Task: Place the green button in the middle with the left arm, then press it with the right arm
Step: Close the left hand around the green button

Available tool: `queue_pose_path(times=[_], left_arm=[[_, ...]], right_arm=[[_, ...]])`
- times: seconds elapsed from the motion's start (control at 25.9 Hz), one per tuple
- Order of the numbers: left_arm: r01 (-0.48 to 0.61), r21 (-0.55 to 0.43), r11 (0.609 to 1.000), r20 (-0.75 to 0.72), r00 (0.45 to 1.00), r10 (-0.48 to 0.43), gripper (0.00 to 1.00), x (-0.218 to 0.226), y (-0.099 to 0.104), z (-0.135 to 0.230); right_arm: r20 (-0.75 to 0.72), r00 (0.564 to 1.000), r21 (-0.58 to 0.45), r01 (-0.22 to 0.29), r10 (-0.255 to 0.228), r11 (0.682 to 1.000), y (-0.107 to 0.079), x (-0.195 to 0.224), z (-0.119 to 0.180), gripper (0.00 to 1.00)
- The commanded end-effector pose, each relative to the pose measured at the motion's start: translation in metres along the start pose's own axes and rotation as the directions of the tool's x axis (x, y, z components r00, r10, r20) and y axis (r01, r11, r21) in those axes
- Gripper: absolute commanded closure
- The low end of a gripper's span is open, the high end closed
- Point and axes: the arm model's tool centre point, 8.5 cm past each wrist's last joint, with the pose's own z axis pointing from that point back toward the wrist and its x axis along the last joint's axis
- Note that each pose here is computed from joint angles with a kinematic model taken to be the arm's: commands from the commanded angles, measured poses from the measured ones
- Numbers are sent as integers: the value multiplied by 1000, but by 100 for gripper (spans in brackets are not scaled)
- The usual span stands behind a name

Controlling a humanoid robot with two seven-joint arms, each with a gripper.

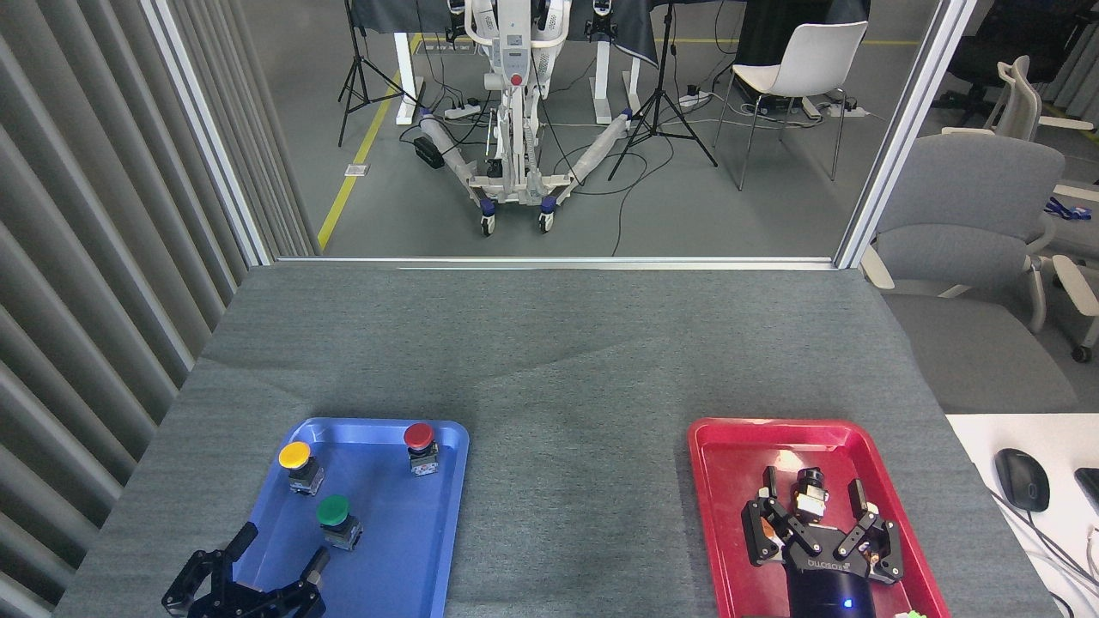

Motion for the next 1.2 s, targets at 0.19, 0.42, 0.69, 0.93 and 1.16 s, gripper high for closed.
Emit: queue_pose_path(times=[0.19,0.42,0.69,0.93,1.16], left_arm=[[-84,-49,995,-62,995,81,1,0,-40,-10],[-50,-77,996,-32,998,48,2,1,-44,-33],[-21,-103,994,20,1000,23,2,16,-55,-44],[-35,-102,994,14,999,36,2,14,-56,-55],[-40,-93,995,-2,999,40,2,10,-53,-62]], right_arm=[[0,1000,0,1,-1,1000,0,0,0,0],[0,1000,0,1,-1,1000,0,0,0,0],[0,1000,0,1,-1,1000,0,0,0,0],[0,1000,0,1,-1,1000,0,0,0,0],[0,1000,0,1,-1,1000,0,0,0,0]])
